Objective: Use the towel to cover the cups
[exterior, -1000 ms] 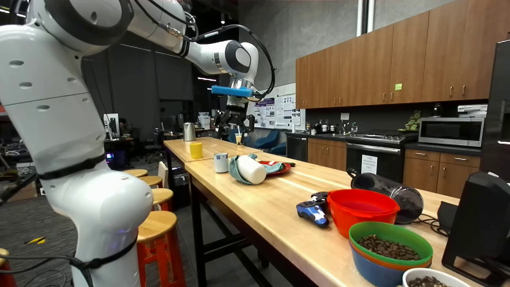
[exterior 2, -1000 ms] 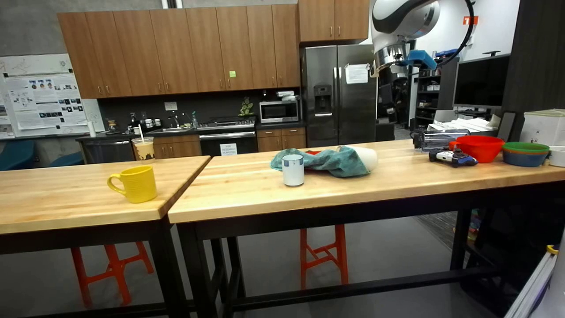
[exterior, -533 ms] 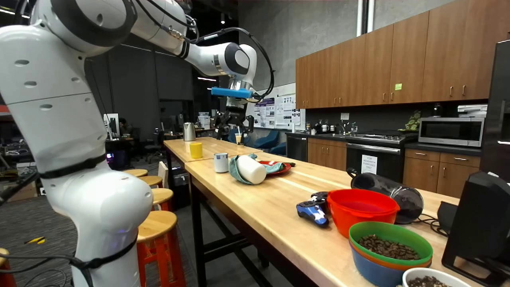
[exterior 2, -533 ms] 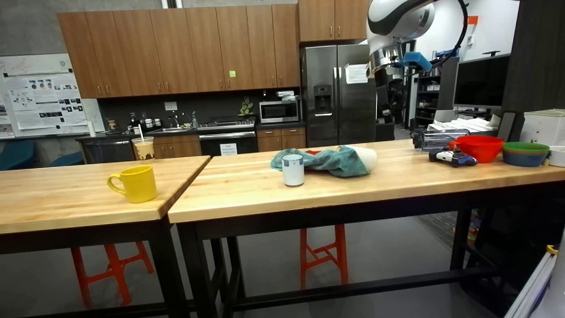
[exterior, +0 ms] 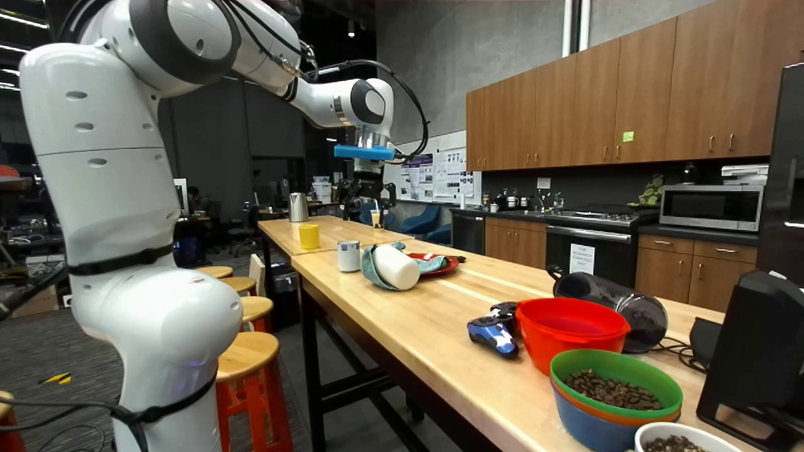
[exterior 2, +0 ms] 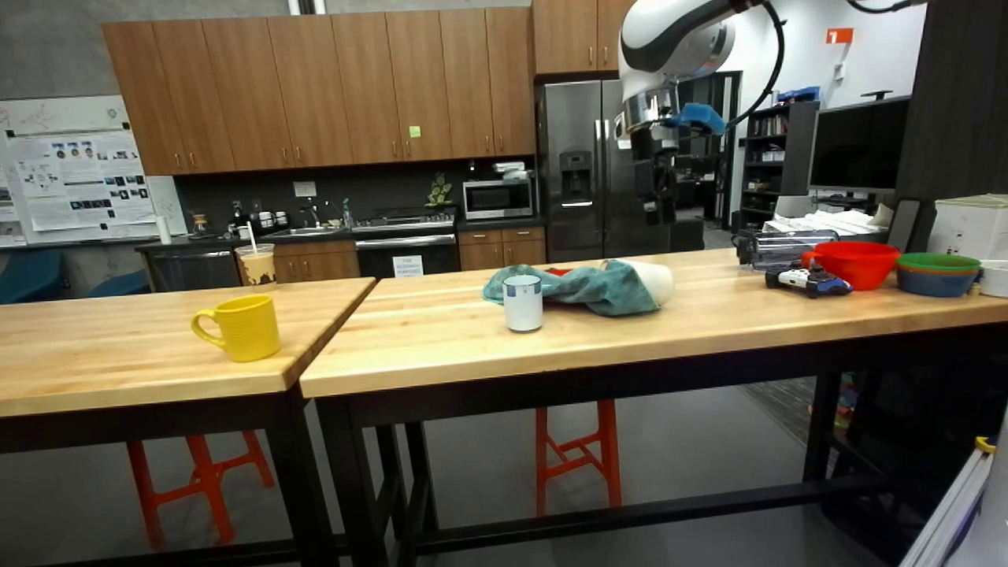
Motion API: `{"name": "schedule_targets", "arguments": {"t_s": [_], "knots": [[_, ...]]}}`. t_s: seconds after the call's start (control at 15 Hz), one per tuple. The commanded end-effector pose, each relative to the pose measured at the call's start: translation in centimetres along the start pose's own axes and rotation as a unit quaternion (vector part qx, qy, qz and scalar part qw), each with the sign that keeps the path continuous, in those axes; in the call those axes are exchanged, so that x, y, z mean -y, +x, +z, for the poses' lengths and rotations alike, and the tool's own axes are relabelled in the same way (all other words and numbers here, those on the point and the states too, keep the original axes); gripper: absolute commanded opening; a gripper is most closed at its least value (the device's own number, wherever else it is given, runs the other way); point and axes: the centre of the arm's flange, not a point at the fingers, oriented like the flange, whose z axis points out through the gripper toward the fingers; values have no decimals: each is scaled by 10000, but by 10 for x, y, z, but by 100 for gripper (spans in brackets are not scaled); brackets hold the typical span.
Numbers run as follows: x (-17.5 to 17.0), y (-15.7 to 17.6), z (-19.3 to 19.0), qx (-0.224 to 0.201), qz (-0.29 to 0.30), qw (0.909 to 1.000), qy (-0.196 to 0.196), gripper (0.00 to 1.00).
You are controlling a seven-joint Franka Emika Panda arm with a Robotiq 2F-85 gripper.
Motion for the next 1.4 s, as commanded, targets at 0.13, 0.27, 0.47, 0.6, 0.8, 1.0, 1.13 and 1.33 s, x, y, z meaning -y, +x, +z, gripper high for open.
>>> {"name": "schedule_targets", "arguments": {"t_s": [0.13,0.27,0.47,0.6,0.8,1.0,1.13,1.33], "knots": [[43,27,2,-214,-897,9954,-255,100],[64,28,5,-281,-1323,9900,-399,100],[83,33,11,-459,-1798,9800,-723,100],[86,36,16,-638,-2031,9709,-1096,100],[81,38,25,-879,-2364,9522,-1723,100],[76,39,37,-1031,-2565,9383,-2077,100],[75,36,47,-1062,-2620,9351,-2138,100],[74,28,67,-1037,-2680,9318,-2216,100]]}}
